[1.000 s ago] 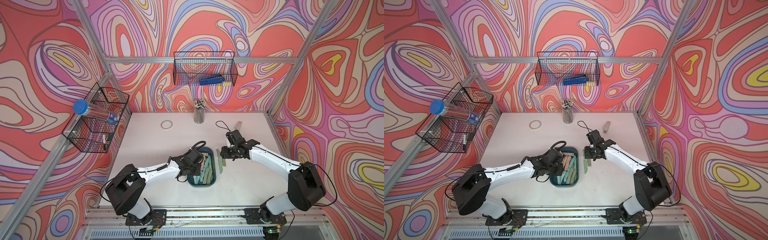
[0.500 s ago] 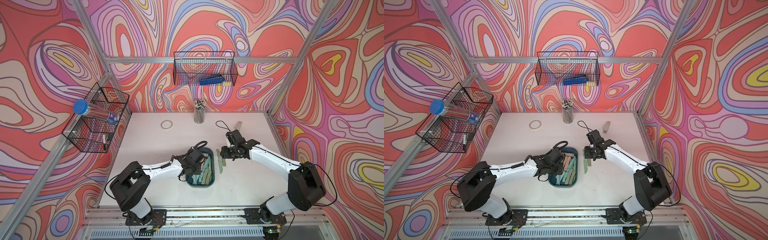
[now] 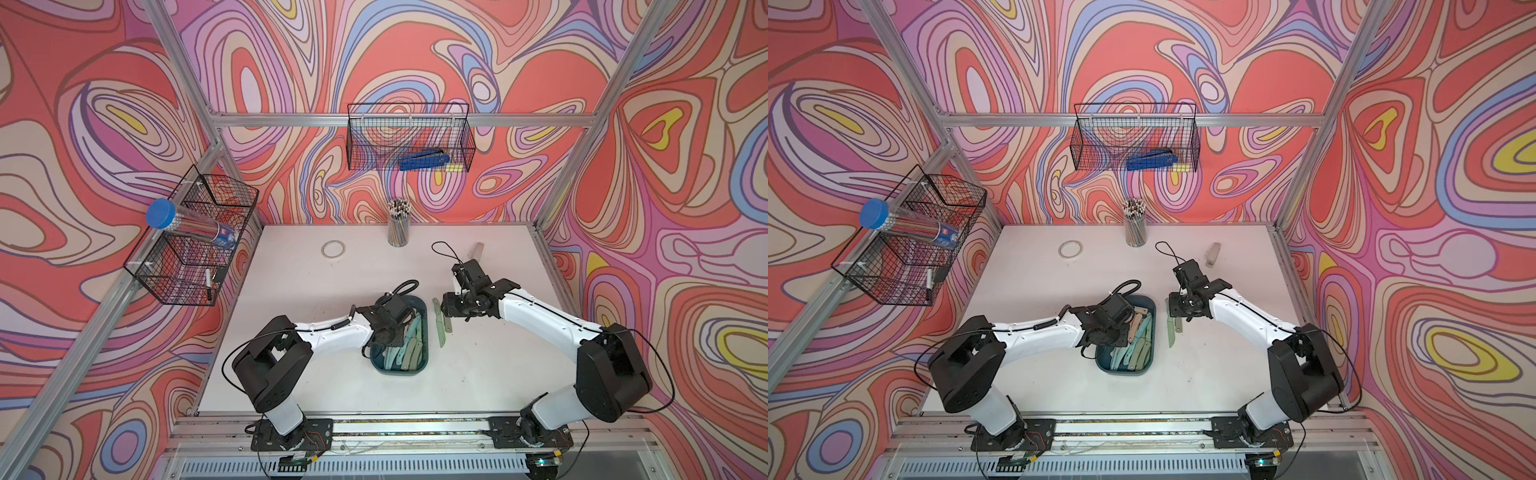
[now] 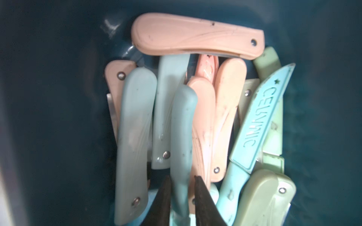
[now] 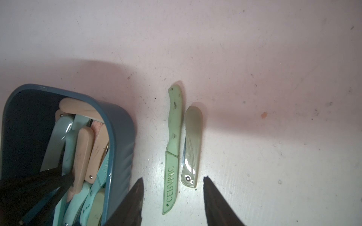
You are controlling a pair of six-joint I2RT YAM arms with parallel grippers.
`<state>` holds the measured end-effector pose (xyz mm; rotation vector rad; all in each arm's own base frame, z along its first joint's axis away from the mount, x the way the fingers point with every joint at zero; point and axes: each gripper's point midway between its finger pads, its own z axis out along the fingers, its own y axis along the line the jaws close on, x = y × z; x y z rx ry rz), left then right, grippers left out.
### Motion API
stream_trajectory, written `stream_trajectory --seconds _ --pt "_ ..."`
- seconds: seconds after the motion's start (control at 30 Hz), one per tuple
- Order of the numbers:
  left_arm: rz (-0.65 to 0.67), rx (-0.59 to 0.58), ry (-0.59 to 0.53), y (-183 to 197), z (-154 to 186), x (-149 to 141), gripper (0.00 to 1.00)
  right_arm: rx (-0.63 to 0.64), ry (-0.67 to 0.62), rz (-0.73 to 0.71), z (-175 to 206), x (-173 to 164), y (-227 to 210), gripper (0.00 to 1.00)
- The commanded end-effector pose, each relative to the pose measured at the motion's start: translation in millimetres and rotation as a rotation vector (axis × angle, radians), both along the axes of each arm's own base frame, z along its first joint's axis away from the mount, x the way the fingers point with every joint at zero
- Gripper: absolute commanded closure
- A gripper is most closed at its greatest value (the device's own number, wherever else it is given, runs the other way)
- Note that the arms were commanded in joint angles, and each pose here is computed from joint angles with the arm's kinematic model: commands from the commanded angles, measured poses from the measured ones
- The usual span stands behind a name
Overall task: Take the fruit knife out of the storage box
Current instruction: Pick up the fruit knife from the storage box.
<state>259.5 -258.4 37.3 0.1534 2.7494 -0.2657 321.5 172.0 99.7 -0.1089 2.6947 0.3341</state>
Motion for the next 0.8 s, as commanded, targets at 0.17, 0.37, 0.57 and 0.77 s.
stream_trajectory --seconds 0.17,0.37,0.57,0.77 --pt "0.004 0.06 0.031 9.8 -7.6 -4.0 0.86 -0.002 -0.028 -0.008 8.7 1.6 -3.6 0.49" --pt "0.004 0.075 -0.001 14.0 7.6 -0.6 0.91 -0.004 -0.024 -0.008 6.8 1.2 -3.9 0.49" --pt "-0.012 0.054 -0.043 12.5 34.1 3.3 0.92 -0.003 -0.025 -0.009 7.0 0.9 -4.1 0.49" --pt "-0.041 -0.026 -0.106 7.7 70.1 8.2 0.92 -0.001 -0.021 -0.008 5.1 0.5 -3.2 0.49"
